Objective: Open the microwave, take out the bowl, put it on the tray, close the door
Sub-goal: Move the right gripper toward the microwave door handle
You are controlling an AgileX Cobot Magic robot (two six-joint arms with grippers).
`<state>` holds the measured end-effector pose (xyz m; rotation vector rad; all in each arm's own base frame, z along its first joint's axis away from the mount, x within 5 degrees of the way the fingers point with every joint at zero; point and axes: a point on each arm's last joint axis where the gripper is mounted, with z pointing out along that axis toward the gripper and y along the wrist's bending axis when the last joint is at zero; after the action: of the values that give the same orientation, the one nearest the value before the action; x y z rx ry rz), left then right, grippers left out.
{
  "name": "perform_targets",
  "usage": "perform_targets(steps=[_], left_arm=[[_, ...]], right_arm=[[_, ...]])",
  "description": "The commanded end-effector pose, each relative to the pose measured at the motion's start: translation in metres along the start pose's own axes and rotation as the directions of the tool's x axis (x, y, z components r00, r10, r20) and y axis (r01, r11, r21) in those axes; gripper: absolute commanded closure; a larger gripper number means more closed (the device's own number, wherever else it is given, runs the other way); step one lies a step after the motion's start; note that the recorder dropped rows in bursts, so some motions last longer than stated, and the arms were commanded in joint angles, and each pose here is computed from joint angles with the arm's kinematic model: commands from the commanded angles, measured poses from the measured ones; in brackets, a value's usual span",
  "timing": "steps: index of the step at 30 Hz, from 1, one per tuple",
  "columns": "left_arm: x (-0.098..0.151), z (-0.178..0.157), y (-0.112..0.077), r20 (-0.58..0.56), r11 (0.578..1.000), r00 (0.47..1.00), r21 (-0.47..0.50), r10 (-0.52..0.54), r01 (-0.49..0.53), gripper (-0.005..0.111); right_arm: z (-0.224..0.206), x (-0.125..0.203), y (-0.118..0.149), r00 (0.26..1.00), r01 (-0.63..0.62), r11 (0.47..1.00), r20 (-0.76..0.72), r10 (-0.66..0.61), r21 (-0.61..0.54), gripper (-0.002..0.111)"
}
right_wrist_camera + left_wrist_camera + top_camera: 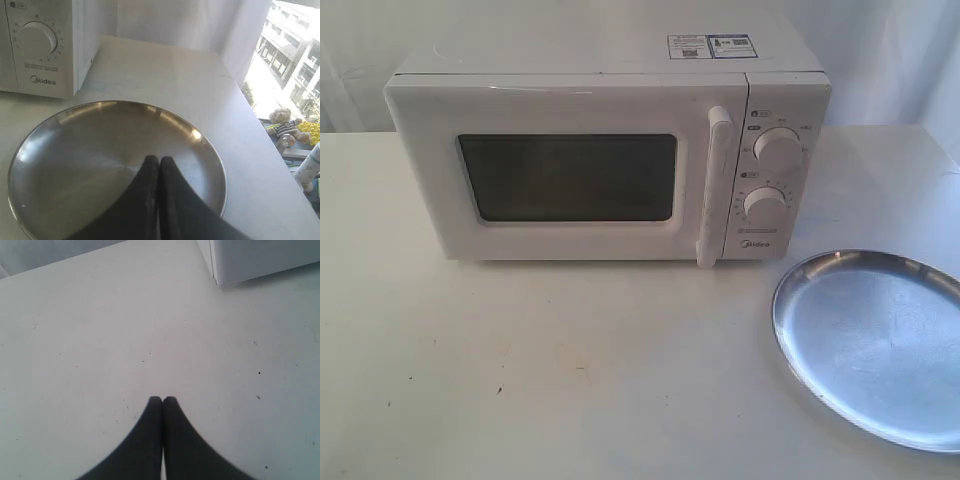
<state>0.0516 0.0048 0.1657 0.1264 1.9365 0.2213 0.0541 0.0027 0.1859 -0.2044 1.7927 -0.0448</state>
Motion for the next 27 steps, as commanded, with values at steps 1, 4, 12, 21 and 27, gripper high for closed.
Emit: perform_targets(steps=[1, 4, 12, 21, 27], left_arm=[[-0.001, 0.0, 0.0, 0.004, 1.0, 1.0, 0.008, -0.008, 0.008, 0.107], [-0.001, 0.0, 0.0, 0.004, 1.0, 1.0, 0.008, -0.008, 0.008, 0.107], [-0.001, 0.0, 0.0, 0.004, 1.0, 1.0, 0.008, -0.008, 0.008, 0.107], [-0.001, 0.0, 0.0, 0.004, 1.0, 1.0, 0.008, -0.008, 0.008, 0.107], [-0.001, 0.0, 0.0, 0.004, 1.0, 1.0, 0.008, -0.008, 0.008, 0.107]], right_arm=[[0.0, 0.001, 0.0, 1.0, -0.011, 1.0, 0.007, 0.011, 0.003, 0.108], [0.0, -0.002, 0.0, 0.999, -0.011, 1.0, 0.042, 0.011, 0.002, 0.108], [-0.018, -0.053, -0.005, 0.496, -0.63, 0.649, 0.422, 0.759, -0.427, 0.108], [-0.031, -0.173, -0.015, 0.789, -0.276, 0.938, 0.508, 0.347, -0.212, 0.108], [0.039, -0.163, -0.017, 0.966, -0.143, 0.989, 0.213, 0.147, -0.032, 0.108]])
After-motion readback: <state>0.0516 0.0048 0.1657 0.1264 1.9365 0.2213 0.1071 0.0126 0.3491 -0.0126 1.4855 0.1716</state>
